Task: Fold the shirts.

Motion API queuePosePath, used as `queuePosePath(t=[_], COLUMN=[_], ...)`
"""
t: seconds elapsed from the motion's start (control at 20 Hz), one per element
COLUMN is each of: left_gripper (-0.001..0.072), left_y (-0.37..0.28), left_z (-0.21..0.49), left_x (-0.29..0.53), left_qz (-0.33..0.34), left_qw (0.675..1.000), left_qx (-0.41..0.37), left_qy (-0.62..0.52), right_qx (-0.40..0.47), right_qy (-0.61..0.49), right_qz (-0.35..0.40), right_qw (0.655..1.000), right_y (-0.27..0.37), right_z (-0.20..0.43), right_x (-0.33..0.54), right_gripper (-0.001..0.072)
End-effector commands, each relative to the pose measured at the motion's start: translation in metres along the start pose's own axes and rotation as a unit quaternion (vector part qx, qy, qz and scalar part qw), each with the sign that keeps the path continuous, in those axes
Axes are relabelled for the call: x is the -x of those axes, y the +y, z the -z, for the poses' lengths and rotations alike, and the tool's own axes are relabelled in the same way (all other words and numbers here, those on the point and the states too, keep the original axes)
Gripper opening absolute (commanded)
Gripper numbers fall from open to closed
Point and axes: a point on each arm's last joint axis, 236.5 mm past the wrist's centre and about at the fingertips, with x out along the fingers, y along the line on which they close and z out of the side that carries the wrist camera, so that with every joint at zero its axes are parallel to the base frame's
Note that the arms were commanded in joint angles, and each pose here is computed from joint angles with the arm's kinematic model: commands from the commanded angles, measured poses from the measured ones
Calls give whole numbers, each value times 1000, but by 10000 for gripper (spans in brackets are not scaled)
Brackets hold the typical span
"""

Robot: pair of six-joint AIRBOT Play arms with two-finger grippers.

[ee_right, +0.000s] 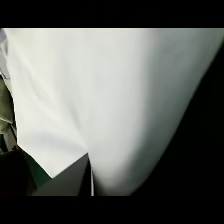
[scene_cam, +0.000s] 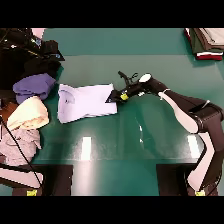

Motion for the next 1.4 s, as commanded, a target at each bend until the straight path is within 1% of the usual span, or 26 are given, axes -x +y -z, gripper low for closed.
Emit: queuePosePath(t=[0.0, 0.05, 0.15, 0.3, 0.4, 0.5, 0.6, 0.75, 0.8, 0.95, 1.15, 1.25, 1.35], left_gripper=[27, 27, 27, 27, 27, 27, 27, 27, 27, 27, 27, 27, 27], left_y=[-1, -2, -2, -3, -3, -3, -3, -4, -4, -6, -11, -13, -13], left_z=[5, 5, 8, 11, 12, 15, 15, 14, 14, 10, 4, 4, 4], left_x=[0, 0, 0, 0, 0, 0, 0, 0, 0, 0, 0, 0, 0], left_qz=[3, 3, 4, 5, 5, 7, 7, 7, 7, 11, 23, 26, 27], left_qw=[1000, 1000, 1000, 1000, 1000, 999, 999, 1000, 1000, 1000, 1000, 1000, 1000], left_qx=[-3, -3, -3, -4, -4, -4, -3, -3, -3, 2, 3, 3, 3], left_qy=[10, 11, 16, 24, 26, 31, 32, 30, 29, 21, 9, 9, 9], right_qx=[52, 66, 85, 114, 103, 66, 16, -69, -100, -194, -291, -342, -368], right_qy=[-20, -27, -46, -62, -89, -148, -210, -291, -320, -411, -477, -503, -526], right_qz=[-11, -13, -3, 67, 113, 145, 187, 259, 271, 303, 320, 320, 322], right_qw=[998, 997, 995, 989, 984, 976, 960, 918, 902, 838, 765, 726, 696], right_y=[27, 33, 38, 17, -6, -34, -71, -133, -149, -192, -227, -238, -241], right_z=[-17, -23, -35, -46, -49, -47, -29, 27, 46, 114, 198, 231, 252], right_x=[-14, -11, 8, 74, 139, 213, 288, 388, 416, 492, 539, 550, 557], right_gripper=[48, 17, 15, 14, 13, 14, 13, 13, 13, 13, 14, 14, 13])
